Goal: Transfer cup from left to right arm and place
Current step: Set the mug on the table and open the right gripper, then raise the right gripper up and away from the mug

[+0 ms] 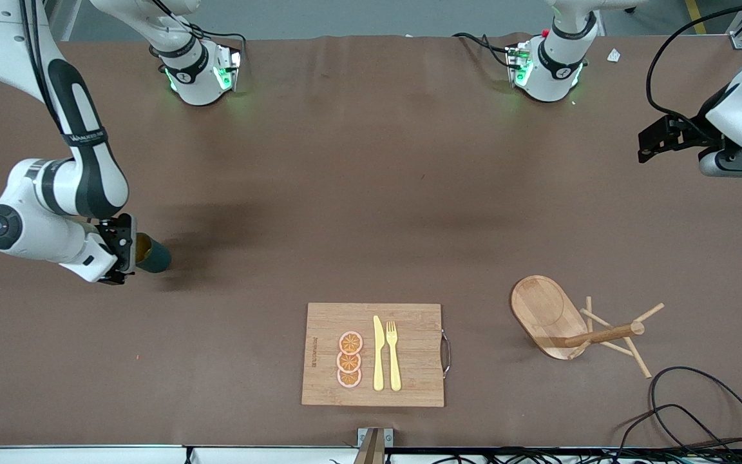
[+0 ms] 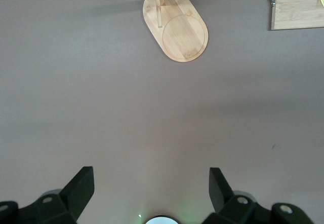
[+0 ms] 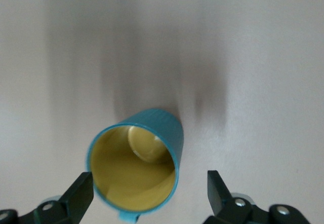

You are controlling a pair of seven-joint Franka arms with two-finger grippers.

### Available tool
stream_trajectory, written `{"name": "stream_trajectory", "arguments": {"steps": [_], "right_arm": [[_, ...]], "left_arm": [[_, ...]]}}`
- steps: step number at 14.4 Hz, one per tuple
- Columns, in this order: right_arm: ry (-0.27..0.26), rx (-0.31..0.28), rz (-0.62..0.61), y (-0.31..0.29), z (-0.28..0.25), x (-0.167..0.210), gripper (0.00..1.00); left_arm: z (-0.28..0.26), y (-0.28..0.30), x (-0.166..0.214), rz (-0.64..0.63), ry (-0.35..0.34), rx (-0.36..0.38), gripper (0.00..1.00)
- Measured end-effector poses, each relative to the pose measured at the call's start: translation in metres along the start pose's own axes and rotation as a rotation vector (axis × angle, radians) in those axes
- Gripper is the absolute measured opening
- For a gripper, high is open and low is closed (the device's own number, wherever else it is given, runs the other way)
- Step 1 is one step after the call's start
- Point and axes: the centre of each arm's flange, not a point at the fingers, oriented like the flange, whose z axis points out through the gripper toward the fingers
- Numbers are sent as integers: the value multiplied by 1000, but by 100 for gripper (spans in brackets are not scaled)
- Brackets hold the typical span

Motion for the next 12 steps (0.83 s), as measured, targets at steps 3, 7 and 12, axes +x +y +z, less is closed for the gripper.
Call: {"name": "stream_trajectory", "arguments": {"steps": [3, 7, 12], "right_arm": [[0, 35, 239, 4, -46, 1, 100], [-16, 53, 637, -3, -105, 29, 100], [-35, 60, 936, -15, -161, 48, 100]], "left_arm": [[0, 1, 0, 1, 0, 0, 100], [0, 2, 0, 3, 0, 0, 100], [0, 5, 0, 9, 0, 1, 100]]}}
